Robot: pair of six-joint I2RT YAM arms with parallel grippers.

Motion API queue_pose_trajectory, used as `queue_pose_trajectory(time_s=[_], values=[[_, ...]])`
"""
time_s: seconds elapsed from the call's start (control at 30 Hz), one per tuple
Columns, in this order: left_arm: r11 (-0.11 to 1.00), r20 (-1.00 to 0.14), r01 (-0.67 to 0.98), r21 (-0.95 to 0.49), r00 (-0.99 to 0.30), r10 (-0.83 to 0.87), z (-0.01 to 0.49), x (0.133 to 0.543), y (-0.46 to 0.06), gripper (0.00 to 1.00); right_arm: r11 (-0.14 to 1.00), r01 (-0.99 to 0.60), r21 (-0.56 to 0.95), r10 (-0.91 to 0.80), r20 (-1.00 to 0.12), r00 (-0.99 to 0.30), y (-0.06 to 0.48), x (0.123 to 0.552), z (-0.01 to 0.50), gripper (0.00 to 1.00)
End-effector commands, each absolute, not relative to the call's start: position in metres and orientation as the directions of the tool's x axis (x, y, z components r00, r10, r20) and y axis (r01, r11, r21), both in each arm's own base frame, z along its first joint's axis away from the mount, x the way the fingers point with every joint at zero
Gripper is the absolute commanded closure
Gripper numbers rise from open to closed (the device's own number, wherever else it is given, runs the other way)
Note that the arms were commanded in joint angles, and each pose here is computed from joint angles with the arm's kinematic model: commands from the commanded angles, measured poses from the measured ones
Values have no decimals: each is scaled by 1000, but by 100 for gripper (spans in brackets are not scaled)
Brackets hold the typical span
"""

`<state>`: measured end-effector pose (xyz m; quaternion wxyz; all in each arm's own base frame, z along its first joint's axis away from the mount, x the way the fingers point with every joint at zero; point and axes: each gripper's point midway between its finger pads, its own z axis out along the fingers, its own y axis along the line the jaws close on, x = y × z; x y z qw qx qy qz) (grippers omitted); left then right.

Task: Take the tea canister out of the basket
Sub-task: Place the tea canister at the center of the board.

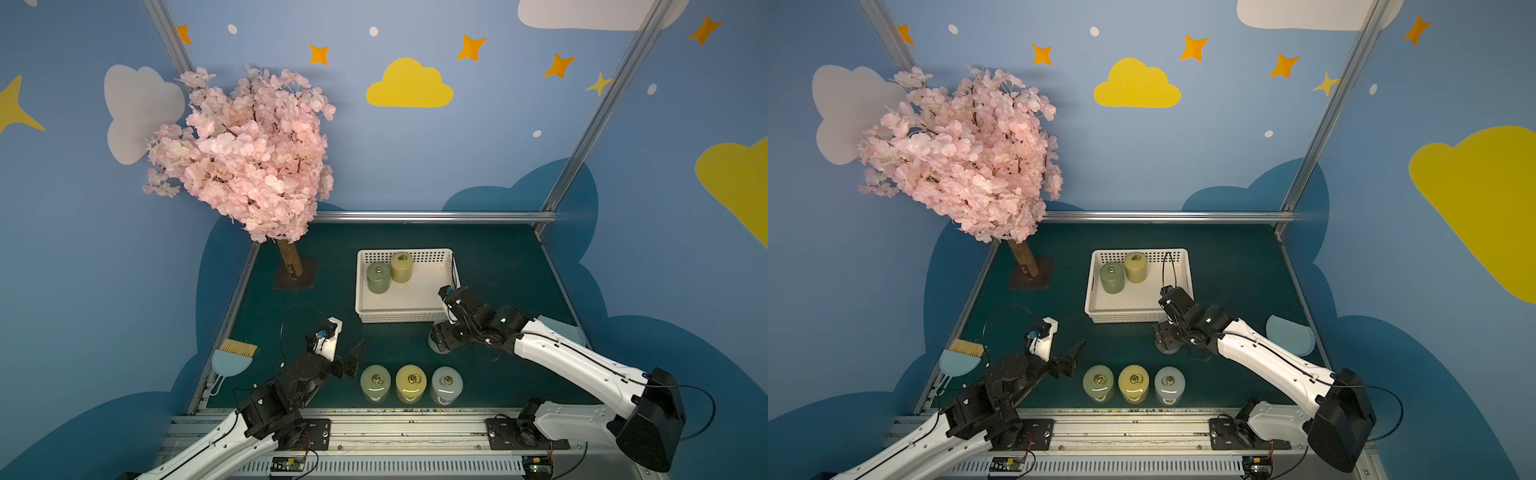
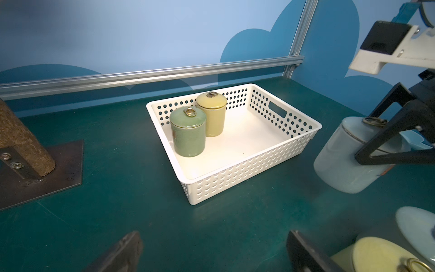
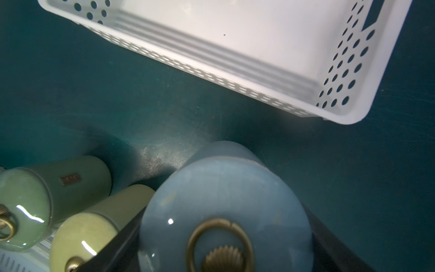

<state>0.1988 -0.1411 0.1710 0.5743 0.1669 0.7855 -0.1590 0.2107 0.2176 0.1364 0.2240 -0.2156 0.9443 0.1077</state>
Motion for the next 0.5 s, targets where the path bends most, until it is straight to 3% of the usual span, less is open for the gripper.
queue_pose_trajectory(time_s=[0.0, 0.47], values=[[894, -957, 445, -54, -277, 80, 170, 199, -141, 0, 886, -445, 132, -323, -513, -795, 227, 218, 143, 45], [893, -957, 447, -54, -278, 82, 170, 199, -141, 0, 896, -427, 123, -327, -471, -820, 225, 213, 116, 45]])
